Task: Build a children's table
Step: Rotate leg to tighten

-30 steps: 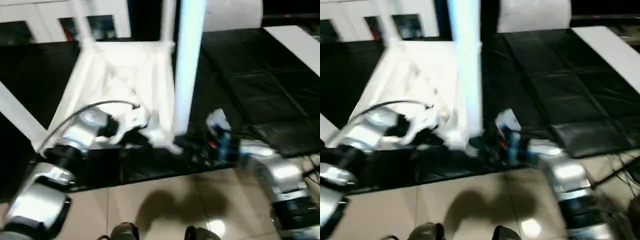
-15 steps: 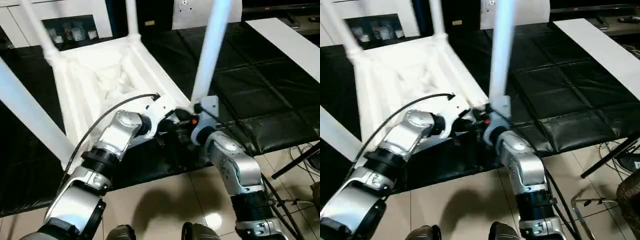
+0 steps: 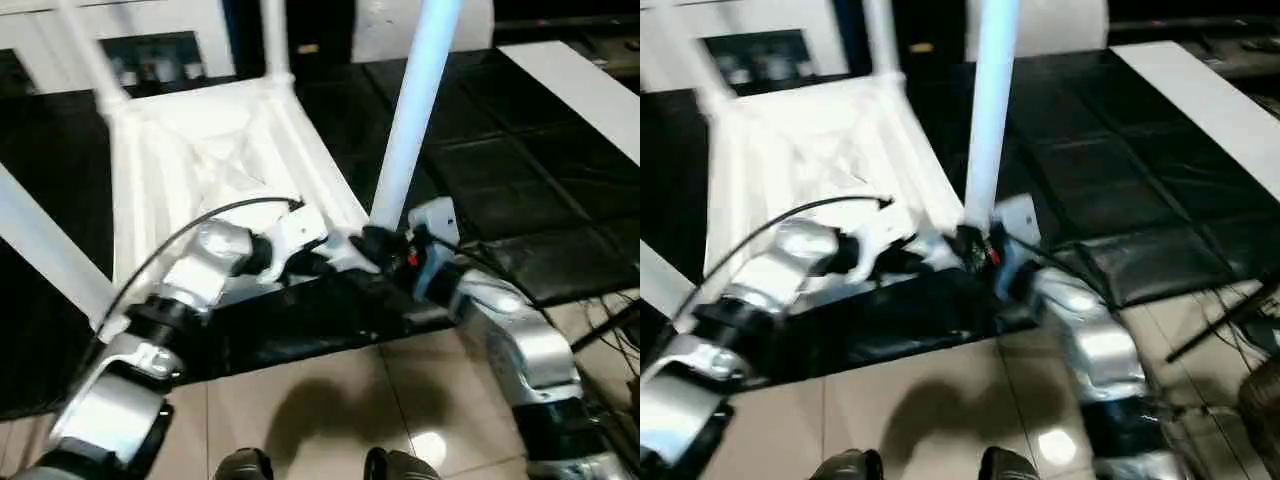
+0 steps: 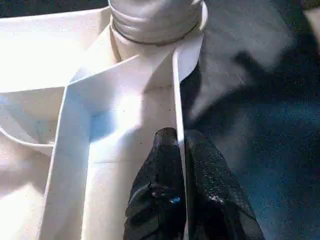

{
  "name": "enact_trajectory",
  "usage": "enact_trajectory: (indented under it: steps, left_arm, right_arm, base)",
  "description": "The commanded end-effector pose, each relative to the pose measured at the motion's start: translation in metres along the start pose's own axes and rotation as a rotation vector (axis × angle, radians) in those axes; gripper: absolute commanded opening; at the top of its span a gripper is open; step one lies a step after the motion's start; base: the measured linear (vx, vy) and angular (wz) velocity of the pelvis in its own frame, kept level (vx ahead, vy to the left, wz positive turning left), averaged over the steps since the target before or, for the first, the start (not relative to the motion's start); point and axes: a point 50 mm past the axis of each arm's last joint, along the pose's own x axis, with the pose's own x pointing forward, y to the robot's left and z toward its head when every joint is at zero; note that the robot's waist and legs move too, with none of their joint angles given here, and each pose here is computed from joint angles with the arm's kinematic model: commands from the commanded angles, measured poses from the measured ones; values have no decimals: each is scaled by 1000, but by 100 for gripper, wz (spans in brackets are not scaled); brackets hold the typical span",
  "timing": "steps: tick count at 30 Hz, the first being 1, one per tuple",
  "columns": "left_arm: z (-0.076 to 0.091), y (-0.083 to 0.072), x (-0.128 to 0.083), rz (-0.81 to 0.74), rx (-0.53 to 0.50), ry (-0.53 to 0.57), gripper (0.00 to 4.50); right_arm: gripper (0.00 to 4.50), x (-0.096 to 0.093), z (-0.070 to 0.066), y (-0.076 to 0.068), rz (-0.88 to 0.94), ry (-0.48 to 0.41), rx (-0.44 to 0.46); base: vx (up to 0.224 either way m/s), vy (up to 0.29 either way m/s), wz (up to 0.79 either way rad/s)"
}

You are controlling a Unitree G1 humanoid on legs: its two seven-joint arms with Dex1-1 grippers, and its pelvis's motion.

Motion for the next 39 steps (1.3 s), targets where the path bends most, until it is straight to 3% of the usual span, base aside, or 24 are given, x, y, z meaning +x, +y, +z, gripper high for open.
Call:
enact_trajectory:
  steps: [1, 6, 11, 14, 19, 23, 32, 35, 36, 39]
  left_arm:
    - [-2, -6, -4, -128, 80, 41, 0]
    - [-5, -10, -14, -293, 180, 74, 0]
    - [-6, -9, -13, -311, 214, 106, 0]
    - [-7, -6, -12, -292, 225, 112, 0]
    - [-6, -6, -13, -323, 227, 88, 0]
    - [-6, -8, -13, -352, 240, 89, 0]
    - [-5, -4, -11, -327, 256, 89, 0]
    - [-6, -4, -11, -328, 262, 95, 0]
    - [-6, -4, -11, -328, 265, 95, 0]
    - [-6, -4, -11, -330, 264, 92, 0]
  right_arm:
    - [179, -17, 7, -14, -8, -1, -40]
    - [179, -31, 7, -15, 241, 68, -60]
    - [179, -40, 6, -10, 353, 125, -61]
    - [179, -46, 4, -10, 360, 156, -74]
    - [179, -55, 4, -24, 286, 160, -105]
    - [179, -51, 7, -25, 289, 146, -116]
    - [260, -40, 7, -19, 351, 134, -97]
    - [260, -34, 6, -20, 348, 130, -95]
    - [225, -30, 5, -22, 345, 120, -84]
    - [205, -27, 6, -23, 342, 103, -72]
  base:
    - [0, 0, 0]
    - [0, 0, 0]
    - [0, 0, 0]
    - [0, 0, 0]
    - [0, 0, 0]
    - [0, 0, 0]
    - [0, 0, 0]
    - [0, 0, 0]
    - [0, 0, 0]
    - [0, 0, 0]
